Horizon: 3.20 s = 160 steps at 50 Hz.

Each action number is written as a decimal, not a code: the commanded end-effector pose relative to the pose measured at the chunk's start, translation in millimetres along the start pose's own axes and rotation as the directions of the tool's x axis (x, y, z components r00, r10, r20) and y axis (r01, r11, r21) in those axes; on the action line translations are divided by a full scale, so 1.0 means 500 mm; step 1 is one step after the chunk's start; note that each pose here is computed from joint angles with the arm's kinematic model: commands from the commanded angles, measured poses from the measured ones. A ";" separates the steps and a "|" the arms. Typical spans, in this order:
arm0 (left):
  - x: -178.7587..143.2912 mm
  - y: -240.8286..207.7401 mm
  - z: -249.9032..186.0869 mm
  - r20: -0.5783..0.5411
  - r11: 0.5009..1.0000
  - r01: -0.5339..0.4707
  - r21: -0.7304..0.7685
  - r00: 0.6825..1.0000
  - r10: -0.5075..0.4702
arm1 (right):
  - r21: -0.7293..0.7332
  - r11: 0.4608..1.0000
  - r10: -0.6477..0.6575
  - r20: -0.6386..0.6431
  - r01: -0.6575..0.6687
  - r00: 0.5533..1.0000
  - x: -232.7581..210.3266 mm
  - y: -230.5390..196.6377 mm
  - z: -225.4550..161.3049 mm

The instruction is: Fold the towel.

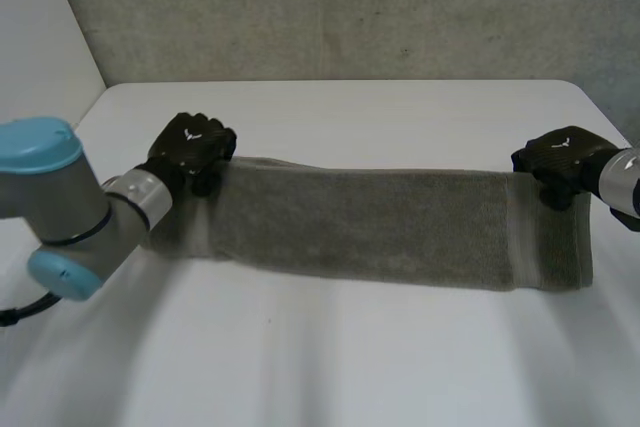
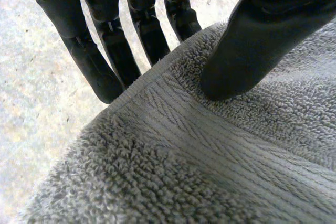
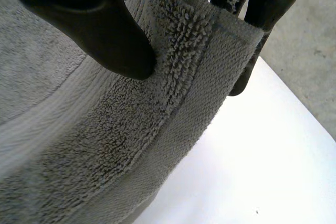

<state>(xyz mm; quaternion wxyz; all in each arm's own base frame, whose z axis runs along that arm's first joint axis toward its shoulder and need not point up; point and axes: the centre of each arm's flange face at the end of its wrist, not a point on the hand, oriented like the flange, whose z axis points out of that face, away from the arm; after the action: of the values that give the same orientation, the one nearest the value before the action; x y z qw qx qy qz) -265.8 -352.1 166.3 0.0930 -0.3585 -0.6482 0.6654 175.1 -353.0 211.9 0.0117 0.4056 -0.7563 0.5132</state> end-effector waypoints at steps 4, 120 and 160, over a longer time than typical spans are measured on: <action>0.006 0.028 0.092 -0.024 1.000 -0.005 0.011 1.000 0.005 | 0.013 0.999 0.051 -0.114 -0.050 0.992 0.026 0.033 0.070; 0.023 -0.035 -0.145 0.112 0.993 0.115 0.004 0.987 -0.115 | 0.480 0.807 -0.408 0.029 0.345 0.913 -0.512 -0.187 0.013; 0.081 -0.054 -0.146 0.032 0.989 0.146 0.026 0.989 -0.147 | 0.072 0.990 -0.123 -0.013 0.124 0.992 -0.248 0.029 0.012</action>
<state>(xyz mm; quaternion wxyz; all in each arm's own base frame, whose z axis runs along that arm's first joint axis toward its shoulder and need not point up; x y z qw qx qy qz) -261.6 -267.1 185.4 0.1362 -0.2982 -0.6639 0.6721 247.8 -267.6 134.4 0.0204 0.4523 -0.7261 0.5175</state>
